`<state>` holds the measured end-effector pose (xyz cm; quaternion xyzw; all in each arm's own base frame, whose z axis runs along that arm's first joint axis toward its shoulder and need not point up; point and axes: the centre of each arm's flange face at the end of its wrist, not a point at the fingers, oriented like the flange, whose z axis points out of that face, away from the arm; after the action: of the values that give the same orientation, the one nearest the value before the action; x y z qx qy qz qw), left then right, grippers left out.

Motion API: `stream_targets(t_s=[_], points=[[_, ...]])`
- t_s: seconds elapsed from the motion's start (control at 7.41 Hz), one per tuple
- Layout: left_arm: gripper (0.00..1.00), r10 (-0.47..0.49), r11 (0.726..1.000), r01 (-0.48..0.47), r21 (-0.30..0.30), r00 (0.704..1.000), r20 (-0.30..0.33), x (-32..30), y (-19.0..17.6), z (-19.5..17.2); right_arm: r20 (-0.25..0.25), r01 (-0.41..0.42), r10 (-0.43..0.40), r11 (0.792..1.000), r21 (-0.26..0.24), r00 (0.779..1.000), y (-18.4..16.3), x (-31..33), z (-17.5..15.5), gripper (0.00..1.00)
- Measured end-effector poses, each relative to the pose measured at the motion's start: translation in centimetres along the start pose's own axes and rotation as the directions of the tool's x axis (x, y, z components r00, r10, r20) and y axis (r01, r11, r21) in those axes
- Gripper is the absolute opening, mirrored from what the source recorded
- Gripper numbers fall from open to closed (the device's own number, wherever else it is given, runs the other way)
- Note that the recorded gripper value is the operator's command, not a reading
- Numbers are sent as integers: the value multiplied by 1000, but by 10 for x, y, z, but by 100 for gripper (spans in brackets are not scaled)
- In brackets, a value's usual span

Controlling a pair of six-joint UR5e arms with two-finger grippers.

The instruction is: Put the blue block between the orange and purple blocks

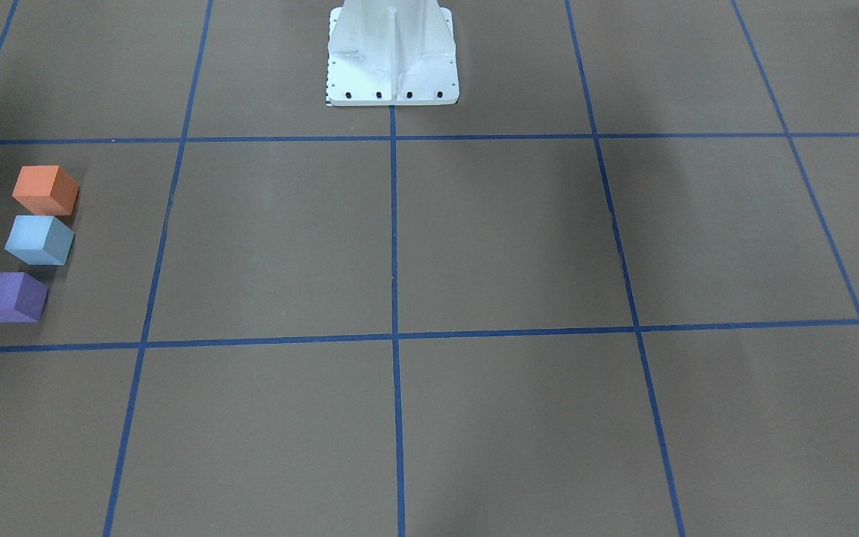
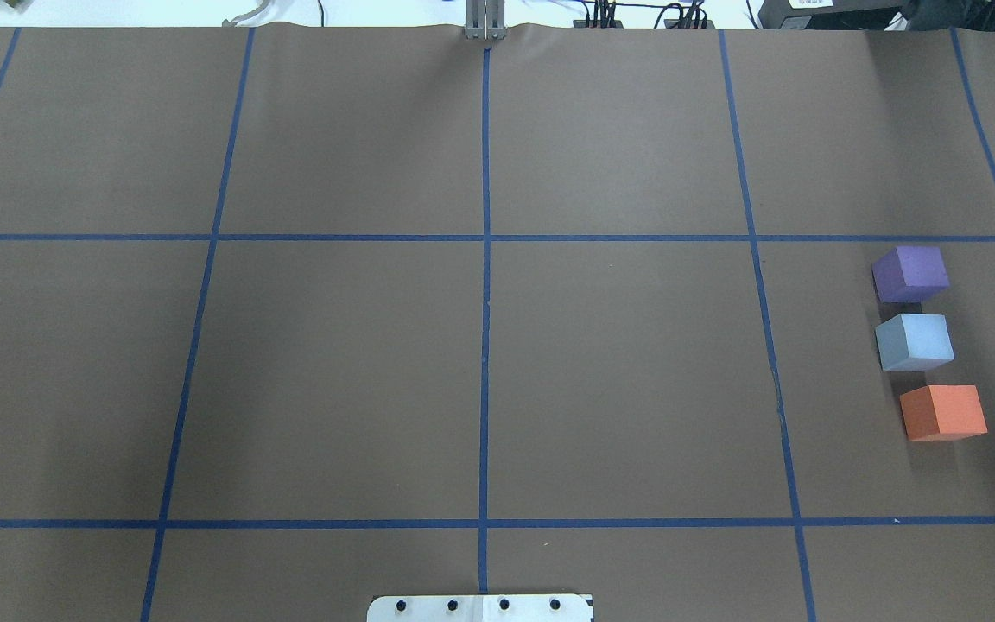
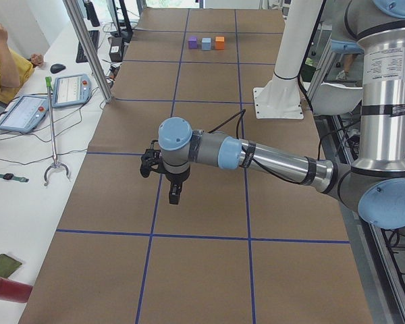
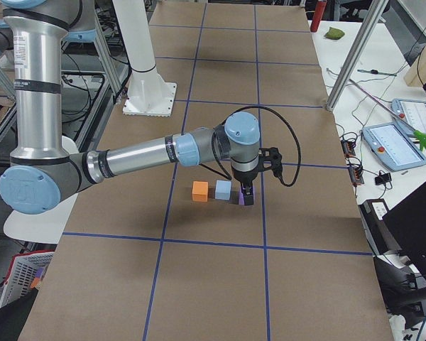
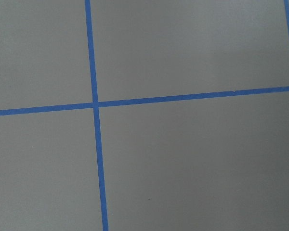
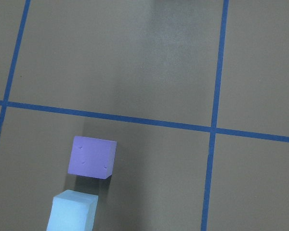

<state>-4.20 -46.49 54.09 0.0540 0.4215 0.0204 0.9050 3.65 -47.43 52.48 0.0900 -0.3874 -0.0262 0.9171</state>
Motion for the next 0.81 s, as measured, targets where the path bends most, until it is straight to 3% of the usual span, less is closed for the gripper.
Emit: stream_targets(t_s=[0.81], points=[[100, 16, 999, -18, 29, 997, 82, 8, 7, -15, -27, -9, 9, 1000, -14, 1000, -2, 8, 9, 100]])
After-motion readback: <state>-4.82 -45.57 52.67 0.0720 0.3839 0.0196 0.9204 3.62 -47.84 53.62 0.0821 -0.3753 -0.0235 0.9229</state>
